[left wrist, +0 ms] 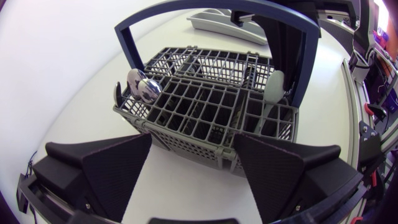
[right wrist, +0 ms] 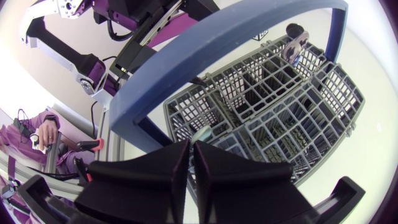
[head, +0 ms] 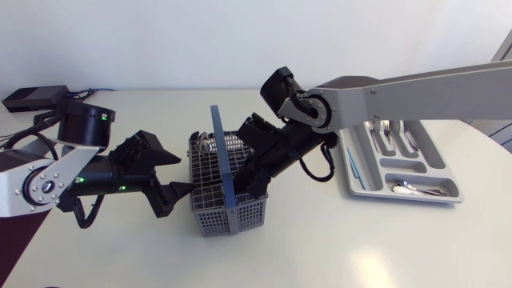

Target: Transfer all utensils from the basket to the drawer tray.

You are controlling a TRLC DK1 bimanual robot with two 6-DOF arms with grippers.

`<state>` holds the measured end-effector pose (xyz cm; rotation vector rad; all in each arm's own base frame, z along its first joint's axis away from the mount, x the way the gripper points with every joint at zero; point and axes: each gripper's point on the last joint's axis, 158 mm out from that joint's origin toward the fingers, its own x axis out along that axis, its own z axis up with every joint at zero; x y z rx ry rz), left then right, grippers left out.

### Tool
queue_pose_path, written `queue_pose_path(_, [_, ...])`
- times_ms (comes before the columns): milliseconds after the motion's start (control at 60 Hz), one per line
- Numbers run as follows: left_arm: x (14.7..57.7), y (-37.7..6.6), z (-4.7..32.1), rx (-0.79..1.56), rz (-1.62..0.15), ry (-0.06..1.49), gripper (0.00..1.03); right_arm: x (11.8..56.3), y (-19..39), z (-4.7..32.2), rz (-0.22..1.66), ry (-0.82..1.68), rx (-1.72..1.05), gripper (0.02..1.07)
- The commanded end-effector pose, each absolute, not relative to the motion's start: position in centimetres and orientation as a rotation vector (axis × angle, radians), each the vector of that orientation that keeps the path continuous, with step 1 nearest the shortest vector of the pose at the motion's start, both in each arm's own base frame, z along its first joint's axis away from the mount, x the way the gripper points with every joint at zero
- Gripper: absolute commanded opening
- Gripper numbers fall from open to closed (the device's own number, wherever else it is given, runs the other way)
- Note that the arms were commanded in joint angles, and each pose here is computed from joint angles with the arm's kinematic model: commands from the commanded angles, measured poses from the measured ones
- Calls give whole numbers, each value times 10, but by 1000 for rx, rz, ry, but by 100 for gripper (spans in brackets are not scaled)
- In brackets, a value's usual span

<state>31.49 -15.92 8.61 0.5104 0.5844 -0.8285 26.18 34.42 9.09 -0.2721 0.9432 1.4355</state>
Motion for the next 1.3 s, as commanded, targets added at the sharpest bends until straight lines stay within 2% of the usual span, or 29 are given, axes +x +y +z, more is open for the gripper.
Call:
queue_pose_path(0, [302, -162, 68, 506, -861, 642, 94, 264, 338, 88, 1407, 943, -268, 11])
queue_pose_path(517, [298, -165, 67, 511, -871, 642, 94, 271, 330, 109, 1370, 901, -223, 10])
queue_pose_path(1283, [295, -170, 66, 515, -883, 646, 94, 308, 300, 150, 1318, 896, 87, 11])
